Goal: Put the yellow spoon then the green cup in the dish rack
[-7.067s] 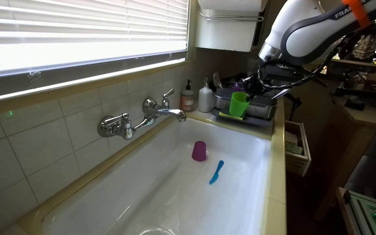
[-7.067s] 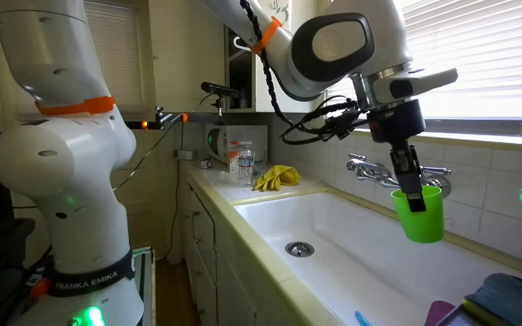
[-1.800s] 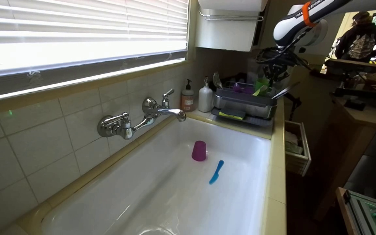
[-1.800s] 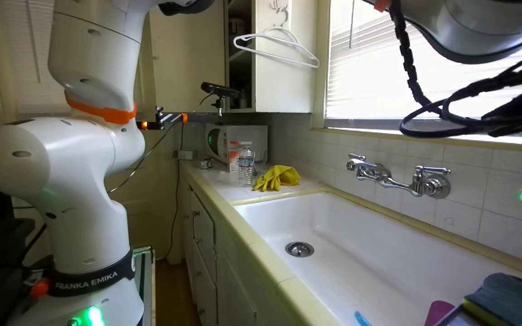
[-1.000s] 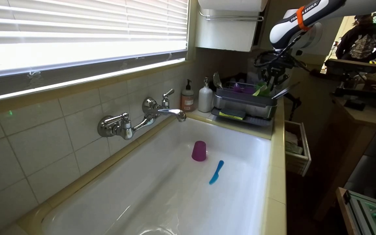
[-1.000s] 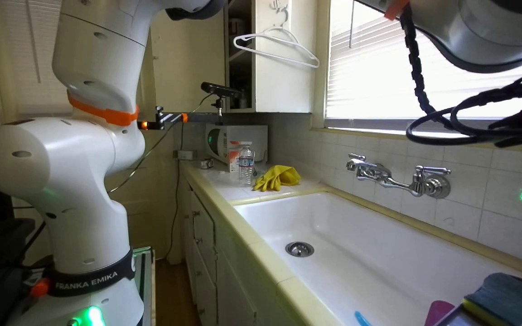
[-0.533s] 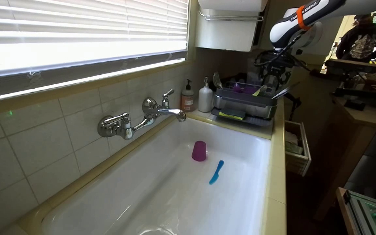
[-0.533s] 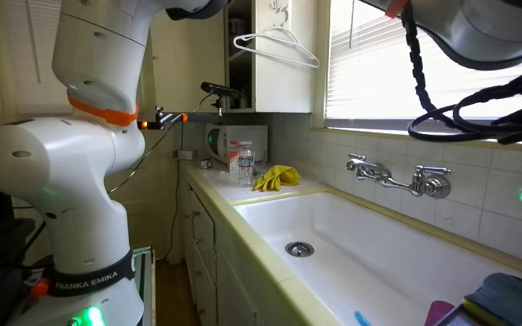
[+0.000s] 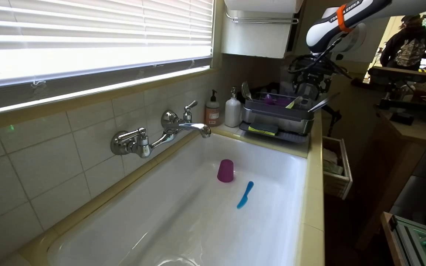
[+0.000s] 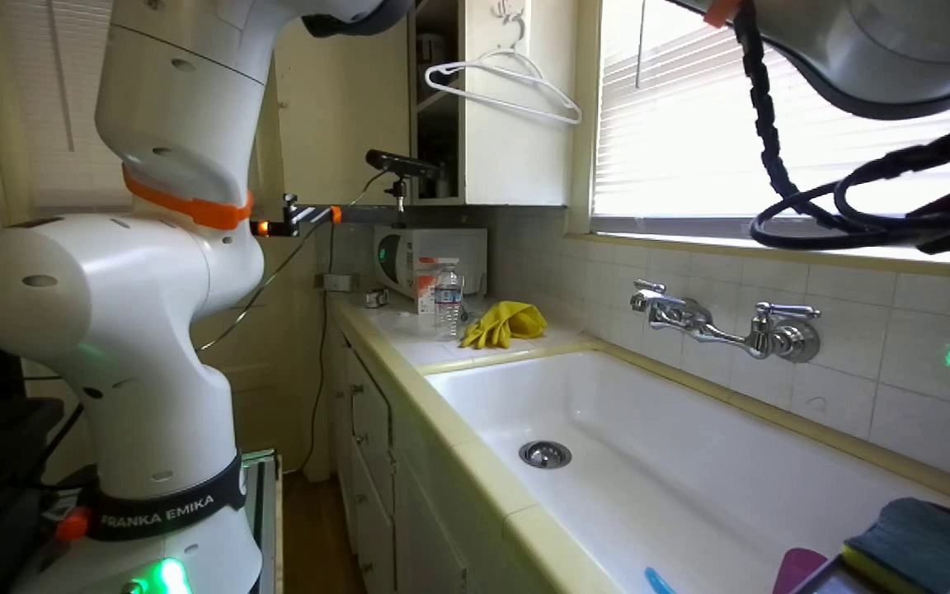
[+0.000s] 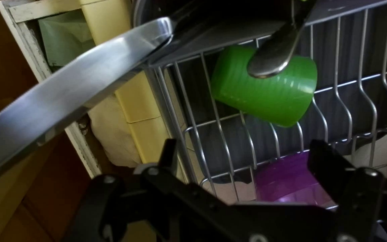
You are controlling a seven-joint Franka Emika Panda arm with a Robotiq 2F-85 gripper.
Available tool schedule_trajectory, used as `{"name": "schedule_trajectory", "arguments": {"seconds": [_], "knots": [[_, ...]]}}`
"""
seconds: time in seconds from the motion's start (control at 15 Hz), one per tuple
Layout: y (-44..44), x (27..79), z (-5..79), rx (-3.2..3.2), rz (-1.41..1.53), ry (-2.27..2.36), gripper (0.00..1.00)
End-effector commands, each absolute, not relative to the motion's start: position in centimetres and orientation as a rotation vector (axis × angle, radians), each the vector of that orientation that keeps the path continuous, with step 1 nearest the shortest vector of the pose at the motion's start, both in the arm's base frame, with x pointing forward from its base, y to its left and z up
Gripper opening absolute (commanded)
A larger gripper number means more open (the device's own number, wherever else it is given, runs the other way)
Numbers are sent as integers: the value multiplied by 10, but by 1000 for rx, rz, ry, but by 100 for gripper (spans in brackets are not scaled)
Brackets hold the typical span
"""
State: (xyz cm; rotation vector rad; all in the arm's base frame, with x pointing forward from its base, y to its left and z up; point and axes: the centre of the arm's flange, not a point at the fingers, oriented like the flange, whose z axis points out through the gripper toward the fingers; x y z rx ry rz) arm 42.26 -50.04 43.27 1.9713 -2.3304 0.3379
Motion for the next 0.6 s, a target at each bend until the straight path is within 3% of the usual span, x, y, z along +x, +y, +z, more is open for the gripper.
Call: {"name": "schedule_trajectory", "arguments": {"seconds": [0.0,0.53], "knots": [[-501,419,440,1983,332,-2328,100],[-494,413,458,1984,377,-2321,100]]}}
